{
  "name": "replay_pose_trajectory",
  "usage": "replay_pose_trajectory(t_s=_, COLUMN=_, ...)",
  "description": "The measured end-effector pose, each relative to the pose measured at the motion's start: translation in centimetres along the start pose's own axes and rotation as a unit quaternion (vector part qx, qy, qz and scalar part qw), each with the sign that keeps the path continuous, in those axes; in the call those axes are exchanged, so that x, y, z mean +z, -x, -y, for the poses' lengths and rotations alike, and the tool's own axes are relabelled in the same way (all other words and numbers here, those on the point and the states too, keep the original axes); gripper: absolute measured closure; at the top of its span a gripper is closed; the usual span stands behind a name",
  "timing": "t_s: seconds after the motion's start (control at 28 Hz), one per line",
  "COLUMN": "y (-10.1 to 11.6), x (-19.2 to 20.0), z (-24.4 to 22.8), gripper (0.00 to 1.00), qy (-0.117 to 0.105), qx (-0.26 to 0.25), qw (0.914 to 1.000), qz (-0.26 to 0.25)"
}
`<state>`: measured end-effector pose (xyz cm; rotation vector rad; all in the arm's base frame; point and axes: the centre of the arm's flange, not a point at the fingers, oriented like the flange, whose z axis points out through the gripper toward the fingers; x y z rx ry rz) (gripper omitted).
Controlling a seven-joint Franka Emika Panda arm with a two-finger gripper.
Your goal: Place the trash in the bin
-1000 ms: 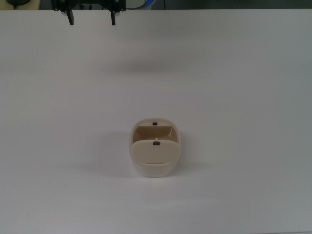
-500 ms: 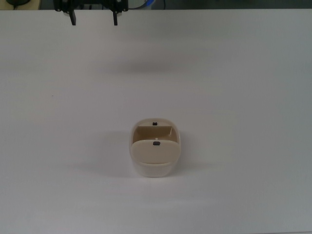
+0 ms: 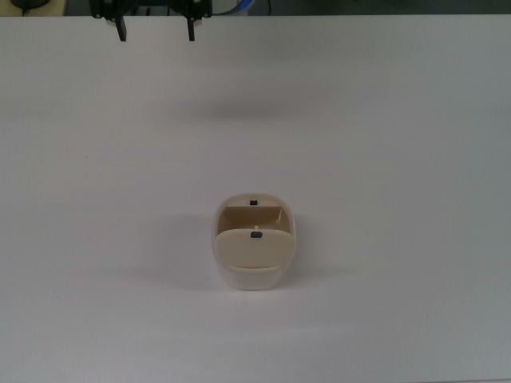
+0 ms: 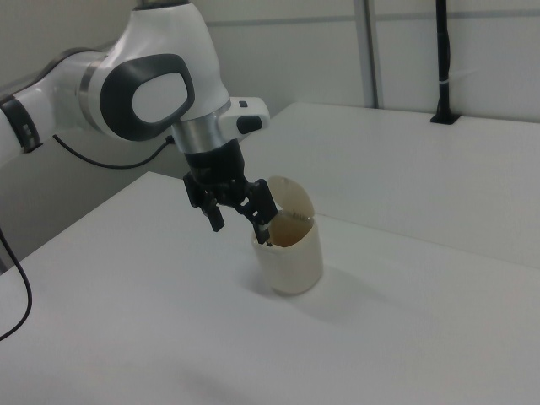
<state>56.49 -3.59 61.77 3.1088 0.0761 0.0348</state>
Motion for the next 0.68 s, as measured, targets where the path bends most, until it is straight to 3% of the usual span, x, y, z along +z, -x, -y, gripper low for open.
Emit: replay_pose_trajectory(t_s=0.68, y=-0.1, x=-0.5, z=1.6, gripper=0.0, qy=-0.009, qx=-0.01, qw=0.9999, qz=-0.006)
